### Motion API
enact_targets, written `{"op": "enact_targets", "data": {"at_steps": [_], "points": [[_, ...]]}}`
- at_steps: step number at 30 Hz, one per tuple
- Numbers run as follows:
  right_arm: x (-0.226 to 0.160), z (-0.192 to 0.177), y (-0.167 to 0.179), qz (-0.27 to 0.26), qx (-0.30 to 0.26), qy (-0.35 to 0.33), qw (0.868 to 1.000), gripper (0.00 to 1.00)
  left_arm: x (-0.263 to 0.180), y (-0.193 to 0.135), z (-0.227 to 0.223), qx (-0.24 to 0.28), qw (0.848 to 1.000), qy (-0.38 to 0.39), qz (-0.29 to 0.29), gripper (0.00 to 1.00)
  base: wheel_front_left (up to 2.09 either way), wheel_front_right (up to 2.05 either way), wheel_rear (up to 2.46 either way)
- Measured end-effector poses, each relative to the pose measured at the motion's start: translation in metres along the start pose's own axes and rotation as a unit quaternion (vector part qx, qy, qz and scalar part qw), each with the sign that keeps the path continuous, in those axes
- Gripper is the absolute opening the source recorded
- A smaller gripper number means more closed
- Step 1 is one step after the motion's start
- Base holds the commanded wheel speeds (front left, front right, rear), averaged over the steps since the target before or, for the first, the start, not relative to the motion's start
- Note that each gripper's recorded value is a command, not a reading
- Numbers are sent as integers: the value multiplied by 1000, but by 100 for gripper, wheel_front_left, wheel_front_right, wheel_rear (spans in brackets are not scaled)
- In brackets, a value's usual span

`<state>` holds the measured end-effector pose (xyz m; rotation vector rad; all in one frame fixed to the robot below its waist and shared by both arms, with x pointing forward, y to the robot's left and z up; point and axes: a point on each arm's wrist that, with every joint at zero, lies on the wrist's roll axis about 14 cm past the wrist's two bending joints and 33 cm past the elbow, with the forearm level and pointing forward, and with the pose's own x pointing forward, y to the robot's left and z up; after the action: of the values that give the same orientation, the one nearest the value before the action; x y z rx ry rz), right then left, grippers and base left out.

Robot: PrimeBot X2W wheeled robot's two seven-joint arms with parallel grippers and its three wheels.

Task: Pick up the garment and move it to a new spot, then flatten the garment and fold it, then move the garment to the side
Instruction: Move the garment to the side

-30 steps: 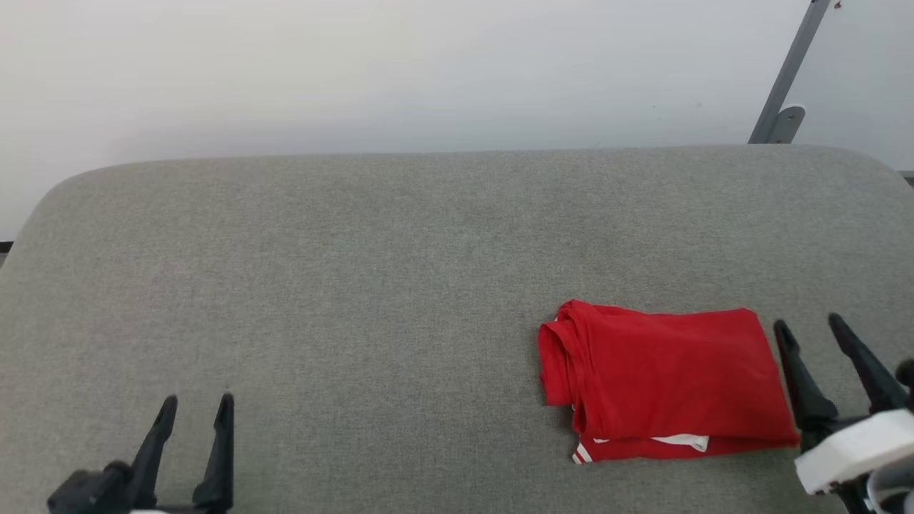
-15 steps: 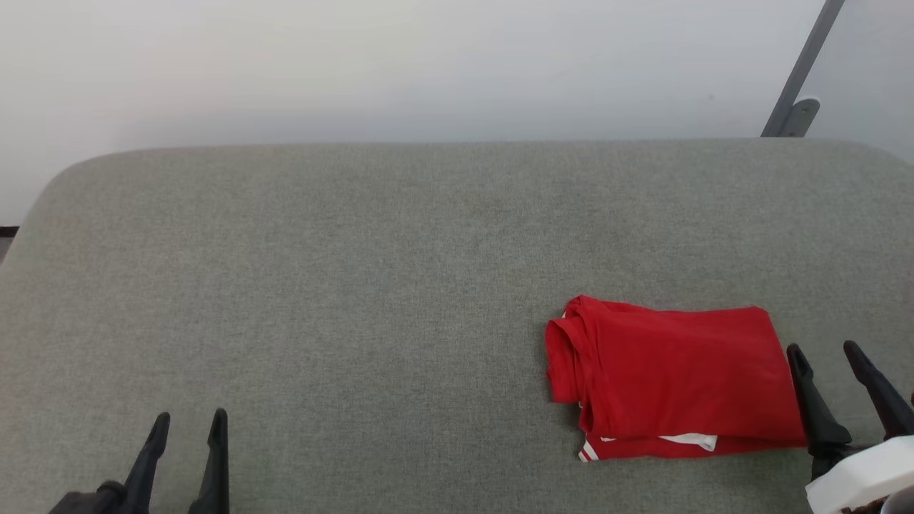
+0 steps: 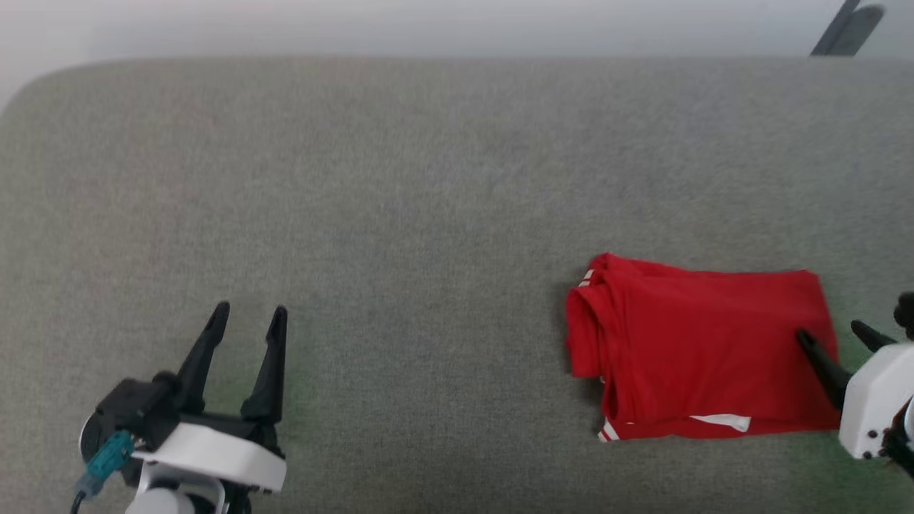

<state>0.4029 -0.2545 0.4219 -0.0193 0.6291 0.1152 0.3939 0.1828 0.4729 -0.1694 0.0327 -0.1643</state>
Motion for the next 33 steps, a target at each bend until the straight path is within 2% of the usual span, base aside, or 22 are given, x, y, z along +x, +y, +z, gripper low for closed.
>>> {"op": "enact_targets", "data": {"at_steps": [6, 9, 10, 11, 12, 13, 16, 21, 27, 30, 33], "points": [[22, -35, 5, 21, -10, 134, 991, 100, 16, 1, -15, -10, 1000, 18, -5, 100, 0, 0, 0], [28, -40, 6, 24, -11, 153, 988, 100, 21, 2, -18, -10, 1000, 22, -5, 100, 0, 0, 0], [31, -42, 7, 24, -5, 157, 987, 47, 23, 3, -19, -11, 1000, 24, -5, 100, 0, 0, 0], [33, -43, 9, 27, -3, 161, 987, 29, 25, 3, -20, -11, 1000, 24, -6, 100, 0, 0, 0], [36, -44, 10, 29, -1, 163, 986, 29, 27, 4, -21, -11, 1000, 26, -6, 100, 0, 0, 0], [37, -44, 11, 29, 5, 162, 986, 0, 27, 5, -23, -11, 1000, 29, -5, 100, 0, 0, 0], [38, -44, 15, 31, 26, 151, 988, 0, 32, 4, -25, -7, 999, 31, -11, 100, 0, 0, 0], [29, -38, -6, -2, 59, 115, 992, 0, 47, -3, -25, 0, 999, 28, -35, 100, 0, 0, 0], [0, -30, -84, -114, 81, 66, 988, 0, 83, -21, -21, 19, 996, 12, -90, 100, 0, 0, 0], [-13, -24, -127, -180, 78, 42, 980, 0, 105, -29, -22, 30, 992, 5, -120, 100, 0, 0, 0], [-24, -17, -170, -248, 73, 18, 966, 0, 133, -45, -21, 26, 988, -11, -154, 100, 0, 0, 0]]}}
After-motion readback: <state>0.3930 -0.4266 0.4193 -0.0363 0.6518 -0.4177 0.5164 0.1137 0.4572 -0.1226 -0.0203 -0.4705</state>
